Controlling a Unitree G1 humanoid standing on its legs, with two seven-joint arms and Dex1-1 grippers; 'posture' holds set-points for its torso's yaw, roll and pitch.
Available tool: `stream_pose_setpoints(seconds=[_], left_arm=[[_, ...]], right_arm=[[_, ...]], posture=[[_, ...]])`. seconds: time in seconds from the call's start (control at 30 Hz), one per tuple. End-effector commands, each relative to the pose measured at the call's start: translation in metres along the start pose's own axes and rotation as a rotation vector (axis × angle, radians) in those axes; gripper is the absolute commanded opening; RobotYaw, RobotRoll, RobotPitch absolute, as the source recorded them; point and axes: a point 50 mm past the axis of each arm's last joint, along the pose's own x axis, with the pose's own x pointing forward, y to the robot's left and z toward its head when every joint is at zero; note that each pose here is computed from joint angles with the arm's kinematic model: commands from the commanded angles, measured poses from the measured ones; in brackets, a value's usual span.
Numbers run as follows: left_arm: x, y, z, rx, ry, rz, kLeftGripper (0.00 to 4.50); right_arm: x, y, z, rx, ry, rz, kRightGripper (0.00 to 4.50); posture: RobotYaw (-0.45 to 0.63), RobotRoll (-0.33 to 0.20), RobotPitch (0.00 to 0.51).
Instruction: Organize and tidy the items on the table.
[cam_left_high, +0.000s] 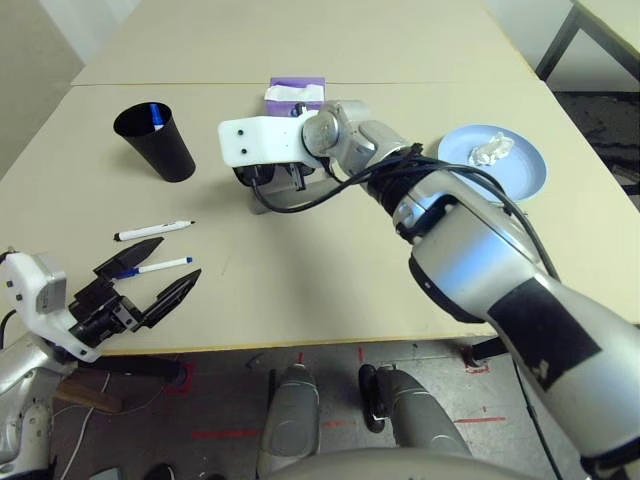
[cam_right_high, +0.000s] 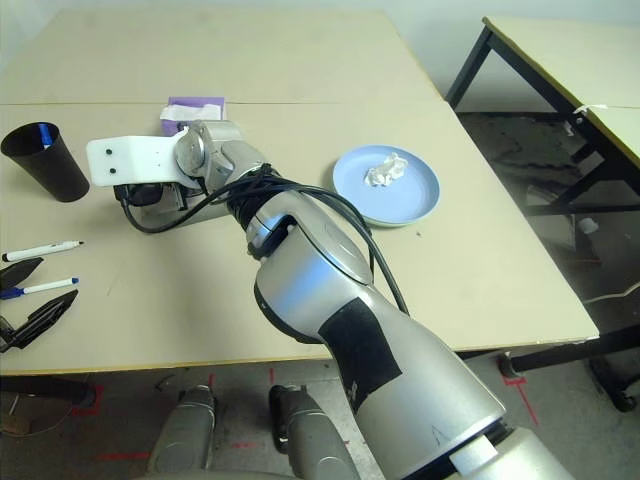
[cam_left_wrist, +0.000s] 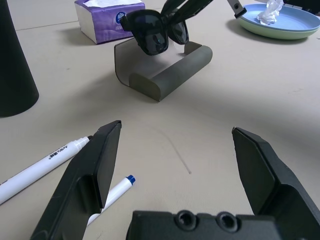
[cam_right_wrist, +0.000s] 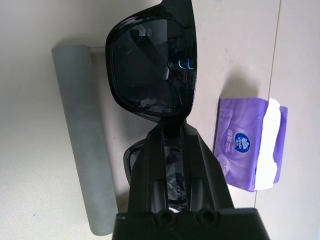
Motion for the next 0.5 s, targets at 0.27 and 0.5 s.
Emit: stream_pose_setpoints(seconds=[0.27, 0.5], left_arm=[[-0.001, 0.001, 0.005, 0.006, -0.003, 0.005, 4.5], [0.001, -0.001, 0.006, 0.004, -0.006, -0.003, 4.5]], right_arm=[[0.017, 0.029, -0.003, 0.03, 0.014, 0.104, 0.16], [0.021, 0.033, -0.005, 0.049, 0.024, 0.074, 0.15]], posture=[[0.24, 0.0, 0.22], [0.25, 0.0, 0.225]])
